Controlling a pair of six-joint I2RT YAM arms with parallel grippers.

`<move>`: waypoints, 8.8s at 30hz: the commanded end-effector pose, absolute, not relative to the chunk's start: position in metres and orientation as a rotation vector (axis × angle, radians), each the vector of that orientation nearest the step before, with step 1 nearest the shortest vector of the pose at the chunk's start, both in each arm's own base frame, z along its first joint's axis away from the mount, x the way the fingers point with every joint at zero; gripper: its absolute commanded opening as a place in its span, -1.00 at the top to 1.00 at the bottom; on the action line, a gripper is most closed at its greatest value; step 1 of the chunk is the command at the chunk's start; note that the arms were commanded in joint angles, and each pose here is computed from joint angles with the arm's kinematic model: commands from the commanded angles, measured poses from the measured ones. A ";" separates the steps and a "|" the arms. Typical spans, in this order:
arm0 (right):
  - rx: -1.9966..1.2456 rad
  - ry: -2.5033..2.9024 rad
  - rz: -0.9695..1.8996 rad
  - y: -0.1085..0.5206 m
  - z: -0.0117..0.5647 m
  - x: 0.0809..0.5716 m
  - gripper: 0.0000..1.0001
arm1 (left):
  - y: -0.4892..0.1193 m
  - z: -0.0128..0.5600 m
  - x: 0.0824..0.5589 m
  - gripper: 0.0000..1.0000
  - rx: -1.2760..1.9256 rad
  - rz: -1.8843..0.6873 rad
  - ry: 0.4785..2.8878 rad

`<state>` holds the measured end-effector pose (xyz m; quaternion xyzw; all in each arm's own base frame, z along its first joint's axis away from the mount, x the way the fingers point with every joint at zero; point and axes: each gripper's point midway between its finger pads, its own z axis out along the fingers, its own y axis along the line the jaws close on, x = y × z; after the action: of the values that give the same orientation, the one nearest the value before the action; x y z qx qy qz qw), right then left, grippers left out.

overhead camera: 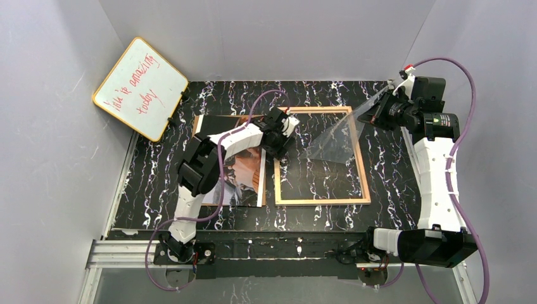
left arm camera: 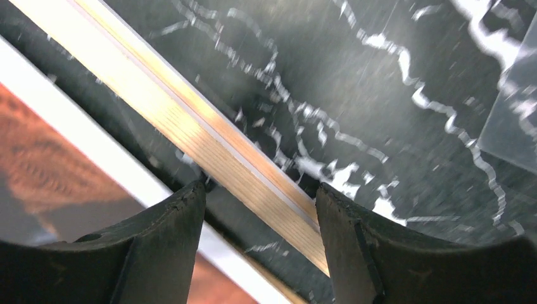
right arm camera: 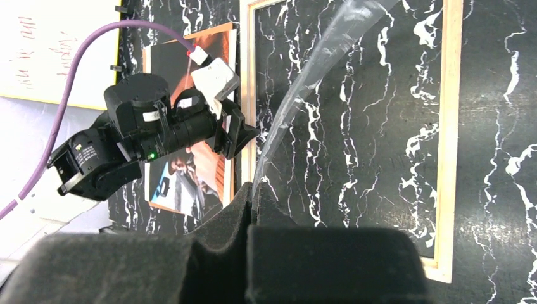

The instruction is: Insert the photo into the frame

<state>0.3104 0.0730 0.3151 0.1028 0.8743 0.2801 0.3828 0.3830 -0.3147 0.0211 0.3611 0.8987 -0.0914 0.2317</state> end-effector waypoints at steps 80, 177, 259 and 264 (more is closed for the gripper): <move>-0.104 2.694 0.612 0.175 0.128 0.298 0.97 | -0.014 0.096 0.376 -0.97 0.533 -0.029 2.724; -0.223 2.796 0.533 0.137 0.142 0.298 0.97 | -0.112 0.073 0.361 -0.96 0.934 0.122 2.681; 0.095 2.663 0.804 0.121 0.126 0.308 0.97 | -0.168 0.043 0.352 -0.96 1.102 0.104 2.654; 0.152 2.563 1.008 0.119 0.136 0.306 0.97 | -0.176 0.031 0.346 -0.96 1.099 0.026 2.678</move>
<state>0.3002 0.1085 0.1080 0.0521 0.9500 0.2669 0.1533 0.3562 -0.1686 0.0445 0.3795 0.9135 0.0365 0.1419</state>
